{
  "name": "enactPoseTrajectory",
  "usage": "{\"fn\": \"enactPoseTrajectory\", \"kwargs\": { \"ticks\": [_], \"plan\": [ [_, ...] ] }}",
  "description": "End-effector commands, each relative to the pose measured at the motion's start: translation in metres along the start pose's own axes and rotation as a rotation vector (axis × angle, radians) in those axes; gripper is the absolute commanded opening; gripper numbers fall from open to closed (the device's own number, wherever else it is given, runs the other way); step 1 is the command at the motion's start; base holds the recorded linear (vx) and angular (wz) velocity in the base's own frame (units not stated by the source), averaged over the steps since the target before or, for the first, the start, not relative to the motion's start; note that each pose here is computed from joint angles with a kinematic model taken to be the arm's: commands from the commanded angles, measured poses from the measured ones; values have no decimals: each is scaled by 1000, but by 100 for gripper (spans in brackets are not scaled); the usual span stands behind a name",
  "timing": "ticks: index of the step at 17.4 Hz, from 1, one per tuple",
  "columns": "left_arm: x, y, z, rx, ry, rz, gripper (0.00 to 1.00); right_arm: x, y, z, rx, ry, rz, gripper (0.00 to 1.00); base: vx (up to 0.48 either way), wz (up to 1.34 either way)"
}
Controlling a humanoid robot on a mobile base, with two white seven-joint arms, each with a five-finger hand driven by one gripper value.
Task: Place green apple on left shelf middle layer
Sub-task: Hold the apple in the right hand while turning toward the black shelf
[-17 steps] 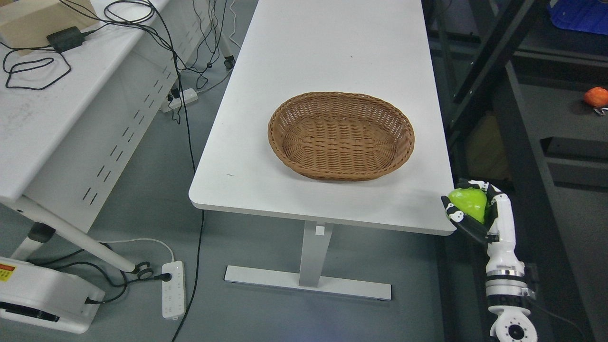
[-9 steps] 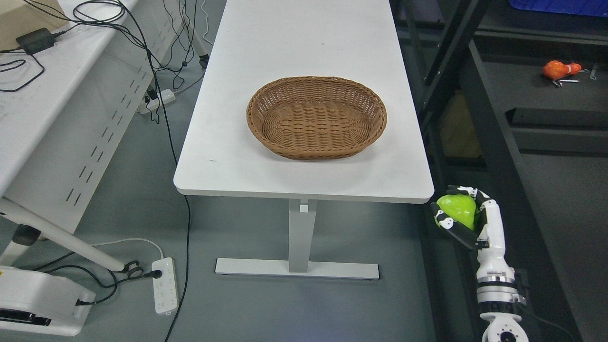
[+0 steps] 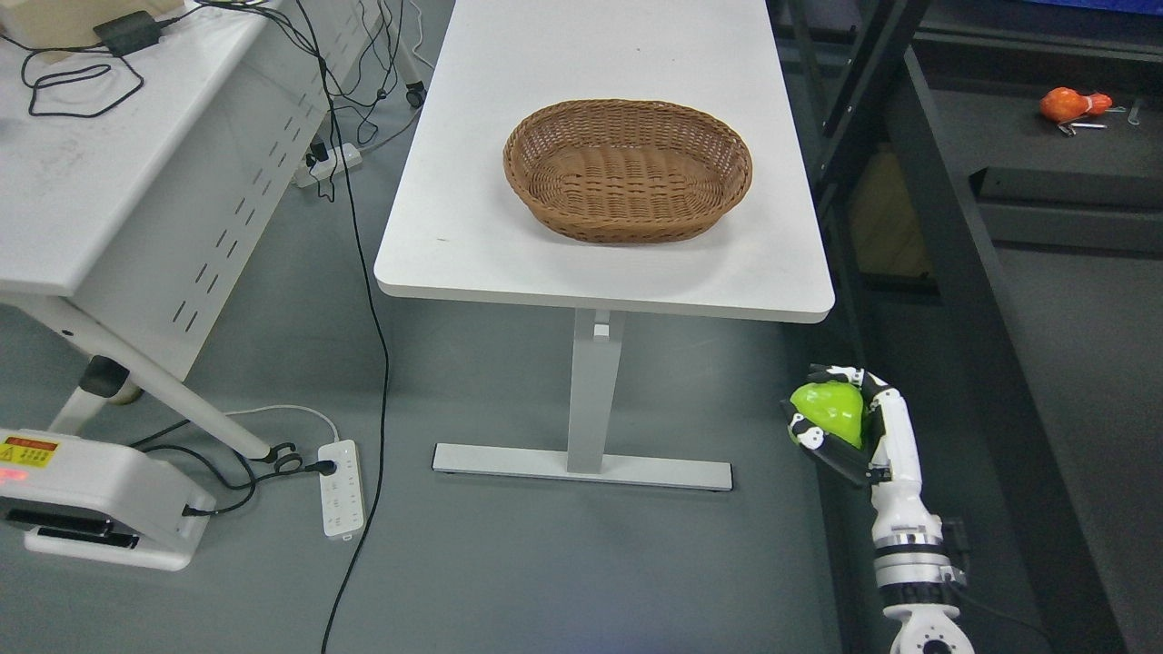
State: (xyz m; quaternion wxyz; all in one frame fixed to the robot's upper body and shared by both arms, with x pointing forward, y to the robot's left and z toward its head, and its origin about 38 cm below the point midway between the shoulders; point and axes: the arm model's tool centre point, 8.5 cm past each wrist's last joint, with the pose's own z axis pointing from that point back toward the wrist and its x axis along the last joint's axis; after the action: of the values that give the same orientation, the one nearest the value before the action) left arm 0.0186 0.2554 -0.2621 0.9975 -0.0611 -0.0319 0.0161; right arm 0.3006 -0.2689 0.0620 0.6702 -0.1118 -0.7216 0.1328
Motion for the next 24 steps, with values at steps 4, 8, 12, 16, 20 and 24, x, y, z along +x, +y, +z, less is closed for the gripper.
{"fn": "enactPoseTrajectory", "kwargs": {
  "ticks": [4,8,12,16,20,24],
  "plan": [
    [-5,11,2,18,9,1,100,3,8,2,2,-17,-13,1,-269,97],
    [-5,11,2,18,9,1,100,6,5,2,-17,-50,-13,1,-242,20],
    [-5,11,2,18,9,1,100,7,0,1,-41,-50,-17,0,-254,34],
    [-5,11,2,18,9,1,100,26,-12,-18,-79,-149,-9,1,-316,-12],
    [-5,11,2,18,7,0,100,32,-14,-24,-85,-168,-8,1,-261,-265],
    [-5,11,2,18,9,1,100,32,-14,-24,-85,-168,-8,1,-196,-508]
  ]
}}
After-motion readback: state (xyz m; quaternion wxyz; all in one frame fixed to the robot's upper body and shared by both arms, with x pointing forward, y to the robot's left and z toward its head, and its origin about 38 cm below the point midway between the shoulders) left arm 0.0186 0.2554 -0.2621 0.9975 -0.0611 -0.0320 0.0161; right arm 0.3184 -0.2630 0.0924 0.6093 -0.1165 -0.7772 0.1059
